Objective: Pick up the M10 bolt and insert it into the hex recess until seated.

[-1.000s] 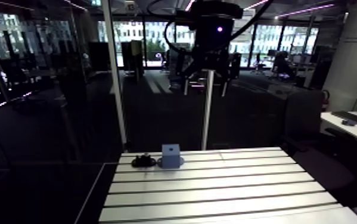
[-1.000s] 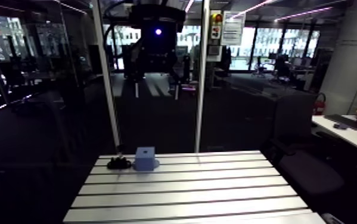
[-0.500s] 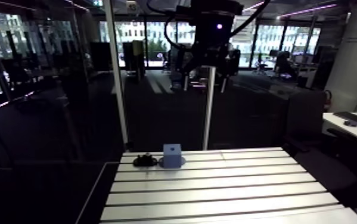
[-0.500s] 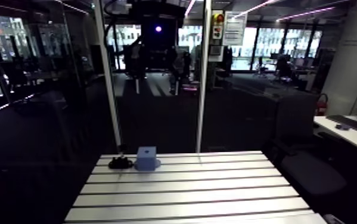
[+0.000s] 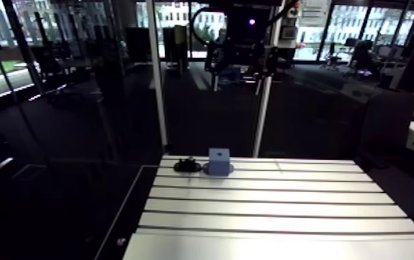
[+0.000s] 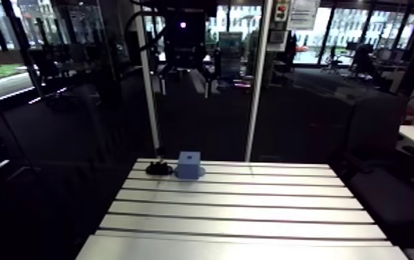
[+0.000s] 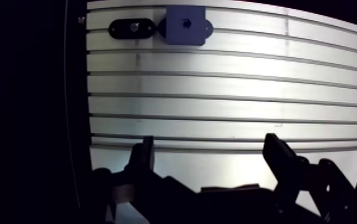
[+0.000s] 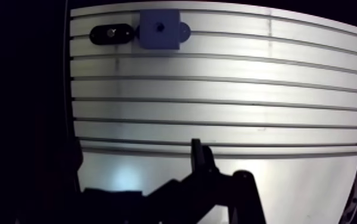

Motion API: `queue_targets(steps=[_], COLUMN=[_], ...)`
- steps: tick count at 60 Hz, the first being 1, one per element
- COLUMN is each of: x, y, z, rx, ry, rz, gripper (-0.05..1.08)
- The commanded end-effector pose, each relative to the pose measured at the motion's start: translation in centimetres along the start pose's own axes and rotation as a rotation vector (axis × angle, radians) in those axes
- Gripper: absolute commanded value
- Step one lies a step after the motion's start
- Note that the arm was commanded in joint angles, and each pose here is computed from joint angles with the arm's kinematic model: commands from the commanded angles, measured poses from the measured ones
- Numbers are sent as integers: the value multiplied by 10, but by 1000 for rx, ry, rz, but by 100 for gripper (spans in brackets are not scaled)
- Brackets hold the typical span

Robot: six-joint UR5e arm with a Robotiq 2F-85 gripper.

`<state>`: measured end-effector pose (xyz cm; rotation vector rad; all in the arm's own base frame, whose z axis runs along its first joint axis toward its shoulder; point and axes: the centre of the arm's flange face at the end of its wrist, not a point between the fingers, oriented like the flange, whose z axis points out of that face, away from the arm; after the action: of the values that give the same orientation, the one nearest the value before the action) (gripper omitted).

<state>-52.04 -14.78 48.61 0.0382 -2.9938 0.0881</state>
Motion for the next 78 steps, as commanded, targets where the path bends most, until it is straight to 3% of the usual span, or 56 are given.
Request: queue_targets(steps=[1,5,10,13,16,31,37,52,78], x=[17,21,22,25,27,35,42,53,63], y=[-40,-44,-49,-52,-53,-67,-68,-67,-97], z=[40,46,52,62,64,98,106,138,176], rx=[-43,-53,-50,-46,-45,-45,-44,-57,-52], ry=[46,65,87,132,143,150,175,154,121], rz=[-22,-20,-16,-19,-21,-13,-7,4,-35], gripper=[1,1,1,1,1,1,1,3,23])
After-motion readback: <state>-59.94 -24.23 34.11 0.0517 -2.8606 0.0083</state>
